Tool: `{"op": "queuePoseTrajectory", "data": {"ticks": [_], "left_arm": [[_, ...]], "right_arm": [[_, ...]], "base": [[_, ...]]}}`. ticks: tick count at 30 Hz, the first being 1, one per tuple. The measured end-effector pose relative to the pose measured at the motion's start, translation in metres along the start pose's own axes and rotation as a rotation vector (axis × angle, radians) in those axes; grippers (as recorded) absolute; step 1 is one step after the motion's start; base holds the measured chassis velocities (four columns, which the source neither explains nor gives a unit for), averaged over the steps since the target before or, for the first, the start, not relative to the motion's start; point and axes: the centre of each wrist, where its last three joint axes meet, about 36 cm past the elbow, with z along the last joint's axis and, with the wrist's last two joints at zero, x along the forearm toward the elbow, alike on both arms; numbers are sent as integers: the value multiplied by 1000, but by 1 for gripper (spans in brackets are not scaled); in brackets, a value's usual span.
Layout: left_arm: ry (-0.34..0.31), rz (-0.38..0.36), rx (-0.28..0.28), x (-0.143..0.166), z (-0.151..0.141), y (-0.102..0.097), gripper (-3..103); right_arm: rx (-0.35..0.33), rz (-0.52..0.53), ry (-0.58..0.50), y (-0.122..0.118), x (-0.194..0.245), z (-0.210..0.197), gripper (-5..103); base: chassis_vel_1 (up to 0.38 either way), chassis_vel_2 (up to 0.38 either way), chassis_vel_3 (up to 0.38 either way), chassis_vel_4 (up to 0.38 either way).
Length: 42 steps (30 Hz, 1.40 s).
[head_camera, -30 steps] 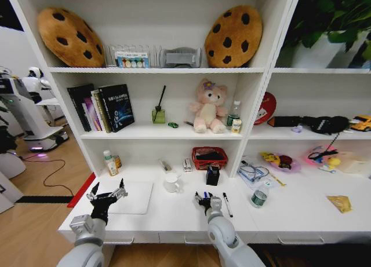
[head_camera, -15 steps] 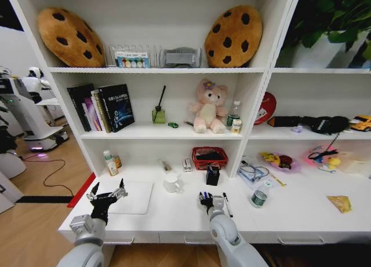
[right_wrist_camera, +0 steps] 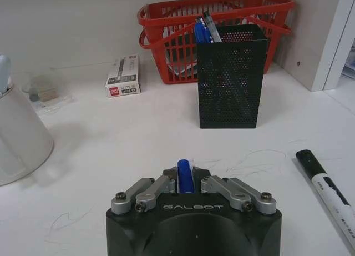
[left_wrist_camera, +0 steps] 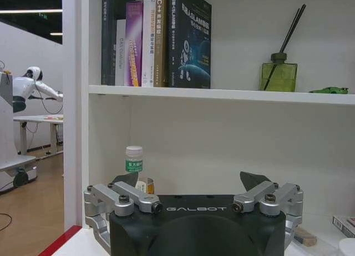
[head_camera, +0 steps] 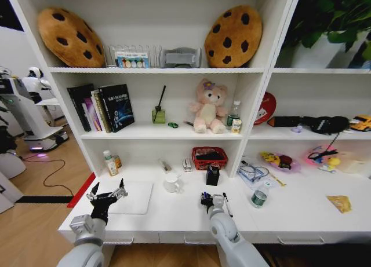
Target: Organize the objects on the table.
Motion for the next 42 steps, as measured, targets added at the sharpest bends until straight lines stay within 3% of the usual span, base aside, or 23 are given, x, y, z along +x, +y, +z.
{"op": "queuePoseTrajectory", "data": {"ticks": [5,9,11,14,15,16,17,21,29,42], "left_arm": [[0,0,0,0,0,0,100],[0,0,0,0,0,0,100],[0,0,0,0,0,0,100],[0,0,0,0,0,0,100],[0,0,0,0,0,0,100],[0,0,0,0,0,0,100],[0,0,0,0,0,0,100],[0,0,0,0,0,0,100],[0,0,0,0,0,0,100],[0,0,0,0,0,0,100]], "right_arm": [[-2,-7,-1,-2,0,-1,8],[-7,-32,-39,-3,1,-3,8],[-15,-95,-177,-6,8,-19,8],[-13,-123,-235,-8,10,-28,8],[0,-157,-329,-11,10,-42,8],[93,-203,-582,-21,-3,-76,8],[144,-192,-667,-27,-18,-87,8],[195,-165,-756,-41,-55,-100,7],[178,-126,-751,-59,-100,-102,7],[186,-105,-707,-64,-117,-75,7]], "base": [[0,0,0,0],[0,0,0,0],[0,0,0,0],[0,0,0,0],[0,0,0,0],[0,0,0,0],[0,0,0,0],[0,0,0,0],[0,0,0,0],[0,0,0,0]]}}
